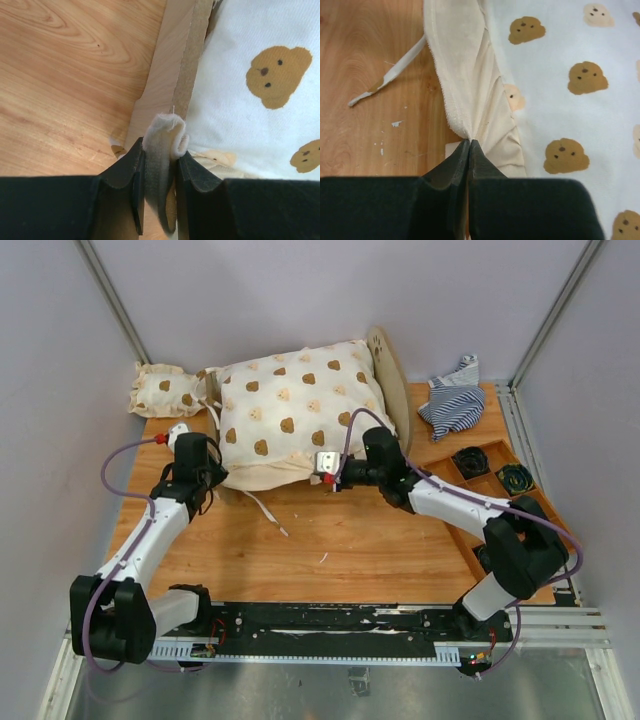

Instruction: Set up the pet bed

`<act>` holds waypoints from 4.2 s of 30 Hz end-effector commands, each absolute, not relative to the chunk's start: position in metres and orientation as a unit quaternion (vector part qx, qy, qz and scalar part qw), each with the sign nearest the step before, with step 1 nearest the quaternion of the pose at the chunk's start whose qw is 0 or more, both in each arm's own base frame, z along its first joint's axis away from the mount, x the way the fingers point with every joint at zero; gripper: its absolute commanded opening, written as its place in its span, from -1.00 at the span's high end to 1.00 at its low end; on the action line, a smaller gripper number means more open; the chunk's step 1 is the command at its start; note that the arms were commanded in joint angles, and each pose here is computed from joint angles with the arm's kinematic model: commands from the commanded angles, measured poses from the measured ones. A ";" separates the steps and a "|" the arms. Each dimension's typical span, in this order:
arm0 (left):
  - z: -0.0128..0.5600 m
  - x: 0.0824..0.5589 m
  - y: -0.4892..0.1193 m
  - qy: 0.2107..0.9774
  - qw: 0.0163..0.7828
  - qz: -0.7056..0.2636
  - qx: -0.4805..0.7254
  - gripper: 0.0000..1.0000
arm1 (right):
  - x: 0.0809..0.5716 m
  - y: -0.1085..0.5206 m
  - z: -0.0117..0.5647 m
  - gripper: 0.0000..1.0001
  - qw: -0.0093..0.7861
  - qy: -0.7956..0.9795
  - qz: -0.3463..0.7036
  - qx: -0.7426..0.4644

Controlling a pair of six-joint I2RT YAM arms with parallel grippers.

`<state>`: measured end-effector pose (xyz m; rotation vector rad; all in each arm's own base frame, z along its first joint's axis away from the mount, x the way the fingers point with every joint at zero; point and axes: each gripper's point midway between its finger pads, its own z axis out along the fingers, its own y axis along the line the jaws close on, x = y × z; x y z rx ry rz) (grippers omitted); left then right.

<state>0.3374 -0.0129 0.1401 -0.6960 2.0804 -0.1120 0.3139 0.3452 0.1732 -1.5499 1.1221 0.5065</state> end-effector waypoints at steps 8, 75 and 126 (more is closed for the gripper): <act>0.180 0.333 0.000 0.810 0.486 -0.045 -0.325 -0.29 | 0.317 0.329 0.142 0.26 0.480 0.591 0.217 -0.611; 0.193 0.295 -0.067 0.727 0.419 -0.151 -0.523 -0.40 | 0.370 0.230 0.187 0.04 0.449 0.869 0.175 -0.116; 0.160 0.265 -0.084 0.746 0.342 -0.224 -0.526 1.00 | 0.152 0.379 0.206 -0.14 0.503 0.737 0.297 -0.341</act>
